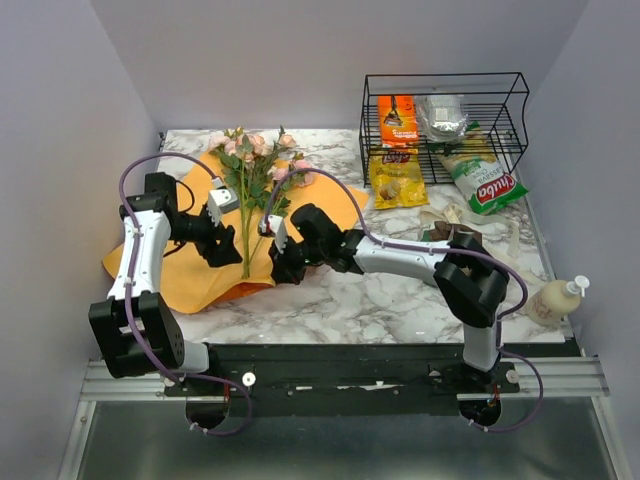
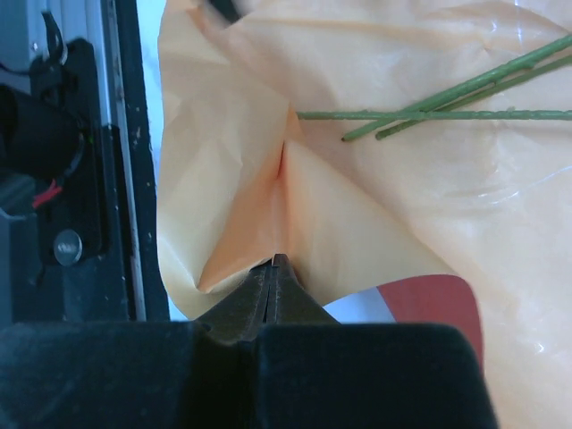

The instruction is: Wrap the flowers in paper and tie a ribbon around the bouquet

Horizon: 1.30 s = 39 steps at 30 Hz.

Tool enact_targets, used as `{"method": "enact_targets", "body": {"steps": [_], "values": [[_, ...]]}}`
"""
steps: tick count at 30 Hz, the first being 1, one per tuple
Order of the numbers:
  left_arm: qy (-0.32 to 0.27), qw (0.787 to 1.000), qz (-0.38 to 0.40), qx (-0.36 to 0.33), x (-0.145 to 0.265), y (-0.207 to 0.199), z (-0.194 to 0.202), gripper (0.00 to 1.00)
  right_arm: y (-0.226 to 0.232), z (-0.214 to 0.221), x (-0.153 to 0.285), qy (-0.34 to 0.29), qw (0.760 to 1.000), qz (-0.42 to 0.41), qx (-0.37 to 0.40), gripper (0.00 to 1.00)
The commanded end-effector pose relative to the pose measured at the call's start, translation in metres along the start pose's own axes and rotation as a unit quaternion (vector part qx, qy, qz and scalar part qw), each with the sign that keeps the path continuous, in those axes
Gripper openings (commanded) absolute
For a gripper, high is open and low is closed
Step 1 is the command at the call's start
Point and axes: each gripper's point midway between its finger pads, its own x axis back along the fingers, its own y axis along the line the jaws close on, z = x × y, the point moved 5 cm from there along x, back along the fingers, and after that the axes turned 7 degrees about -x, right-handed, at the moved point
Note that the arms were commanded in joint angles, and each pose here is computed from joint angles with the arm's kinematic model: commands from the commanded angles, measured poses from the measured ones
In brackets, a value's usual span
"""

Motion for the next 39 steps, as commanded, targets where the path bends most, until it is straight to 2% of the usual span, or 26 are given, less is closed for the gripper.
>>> {"method": "enact_targets", "body": {"steps": [1,5,8,13,22,24,25,26,27,28,29,31,34,36,37,39], "values": [[0.017,0.995,0.079,-0.052,0.011,-0.034,0.005,0.86,-0.003,0.001,-0.004,0.037,0.993,0.0,-0.112,0.01],[0.028,0.993,0.076,-0.088,0.01,-0.043,0.012,0.94,-0.006,-0.003,-0.011,0.053,0.987,0.003,-0.151,0.01],[0.033,0.992,0.066,-0.103,0.0,-0.042,0.018,0.95,-0.009,-0.002,-0.015,0.061,0.982,0.005,-0.177,0.01],[0.052,0.995,0.043,-0.078,-0.019,-0.037,0.035,0.91,-0.009,-0.01,-0.012,0.052,0.981,0.008,-0.186,0.01],[0.062,0.994,0.014,-0.087,-0.028,-0.021,0.039,0.76,-0.012,-0.017,-0.006,0.044,0.981,0.019,-0.19,0.02],[0.063,0.994,0.004,-0.086,-0.028,-0.018,0.039,0.56,-0.012,-0.018,-0.005,0.044,0.981,0.019,-0.19,0.04],[0.063,0.995,0.002,-0.082,-0.029,-0.017,0.039,0.46,-0.012,-0.019,-0.004,0.042,0.981,0.018,-0.188,0.08],[0.063,0.995,0.004,-0.076,-0.03,-0.017,0.039,0.27,-0.011,-0.021,-0.002,0.04,0.981,0.019,-0.187,0.13],[0.062,0.995,0.008,-0.072,-0.03,-0.019,0.04,0.19,-0.011,-0.023,0.0,0.039,0.982,0.02,-0.184,0.18],[0.059,0.996,0.009,-0.07,-0.031,-0.019,0.04,0.11,-0.01,-0.026,0.003,0.034,0.983,0.021,-0.179,0.28],[0.058,0.996,0.009,-0.066,-0.031,-0.019,0.04,0.0,-0.008,-0.031,0.009,0.028,0.984,0.021,-0.173,0.33],[0.059,0.997,-0.004,-0.054,-0.031,-0.015,0.039,0.0,-0.007,-0.035,0.017,0.023,0.988,0.029,-0.153,0.46],[0.056,0.996,-0.05,-0.038,-0.03,0.0,0.033,0.0,-0.005,-0.038,0.034,0.023,0.99,0.053,-0.126,0.59],[0.058,0.994,-0.085,-0.045,-0.028,0.013,0.03,0.0,-0.009,-0.041,0.051,0.013,0.99,0.074,-0.119,0.64],[0.057,0.993,-0.089,-0.052,-0.028,0.015,0.028,0.0,-0.014,-0.031,0.055,0.02,0.988,0.085,-0.125,0.69],[0.049,0.994,-0.085,-0.054,-0.03,0.017,0.026,0.0,-0.03,-0.027,0.065,0.014,0.985,0.107,-0.136,0.72]]}}
